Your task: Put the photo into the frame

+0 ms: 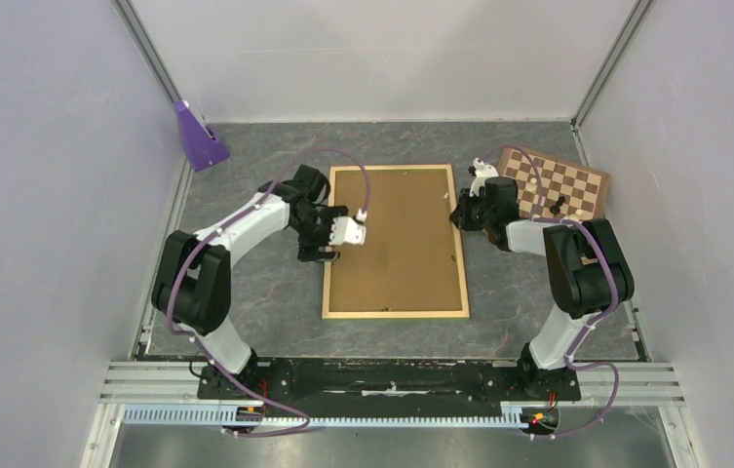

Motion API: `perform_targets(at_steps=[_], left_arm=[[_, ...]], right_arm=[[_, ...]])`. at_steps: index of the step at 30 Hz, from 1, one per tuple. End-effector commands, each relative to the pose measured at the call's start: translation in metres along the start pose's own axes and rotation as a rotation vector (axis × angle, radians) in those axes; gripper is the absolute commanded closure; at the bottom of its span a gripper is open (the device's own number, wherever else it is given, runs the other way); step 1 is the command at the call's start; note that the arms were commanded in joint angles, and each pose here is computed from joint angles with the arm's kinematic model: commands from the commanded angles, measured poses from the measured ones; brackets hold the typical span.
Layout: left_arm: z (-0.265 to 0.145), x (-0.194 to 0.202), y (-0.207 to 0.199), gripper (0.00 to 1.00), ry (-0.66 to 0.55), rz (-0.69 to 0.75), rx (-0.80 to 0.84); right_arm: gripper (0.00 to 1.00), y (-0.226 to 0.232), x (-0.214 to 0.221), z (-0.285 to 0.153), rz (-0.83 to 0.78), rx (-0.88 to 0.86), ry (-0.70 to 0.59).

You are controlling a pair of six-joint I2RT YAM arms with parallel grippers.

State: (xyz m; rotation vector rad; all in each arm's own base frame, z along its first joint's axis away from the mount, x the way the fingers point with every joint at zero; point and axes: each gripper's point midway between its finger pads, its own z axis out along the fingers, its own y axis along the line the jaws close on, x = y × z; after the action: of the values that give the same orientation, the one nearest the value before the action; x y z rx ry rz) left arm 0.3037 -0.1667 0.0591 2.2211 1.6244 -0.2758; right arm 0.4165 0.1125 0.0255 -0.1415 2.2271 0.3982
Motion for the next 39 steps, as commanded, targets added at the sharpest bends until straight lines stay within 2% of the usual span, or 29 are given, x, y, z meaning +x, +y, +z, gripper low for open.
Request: perform_targets(at_steps=[1,5,8,12,19,25,29,34,36,39], left_arm=[[-0.024,-0.014,0.032,0.14,-0.103,-0.471,-0.136],[-0.017,-0.001,0.047,0.14,-0.078,-0.902,-0.201],[-0.008,0.007,0.049,0.13,-0.073,-1.137,-0.222],[0.005,0.019,0.049,0.13,-0.012,-1.292,-0.22],[0.023,0.02,0.048,0.13,0.002,-1.368,-0.181],[0.028,0.016,0.047,0.24,-0.01,-1.372,-0.152],[0.032,0.008,0.043,0.45,-0.024,-1.372,-0.102],[0.036,0.009,0.042,0.62,-0.022,-1.377,-0.088],[0.035,0.011,0.045,0.67,-0.02,-1.368,-0.101],[0.032,0.015,0.053,0.75,-0.01,-1.312,-0.123]], right_arm=[[0.87,-0.01,0.021,-0.01,-0.048,0.044,0.085],[0.87,-0.009,0.018,-0.013,-0.066,0.043,0.077],[0.87,-0.005,0.017,-0.014,-0.086,0.036,0.075],[0.85,0.008,0.016,-0.016,-0.109,-0.013,0.063],[0.82,0.018,0.015,-0.018,-0.138,-0.042,0.056],[0.81,0.02,0.015,-0.023,-0.154,-0.042,0.051],[0.79,0.022,0.013,-0.025,-0.161,-0.046,0.042],[0.72,0.03,0.01,-0.027,-0.171,-0.066,0.032],[0.66,0.031,0.008,-0.028,-0.174,-0.069,0.028],[0.52,0.034,0.005,-0.032,-0.203,-0.074,0.018]])
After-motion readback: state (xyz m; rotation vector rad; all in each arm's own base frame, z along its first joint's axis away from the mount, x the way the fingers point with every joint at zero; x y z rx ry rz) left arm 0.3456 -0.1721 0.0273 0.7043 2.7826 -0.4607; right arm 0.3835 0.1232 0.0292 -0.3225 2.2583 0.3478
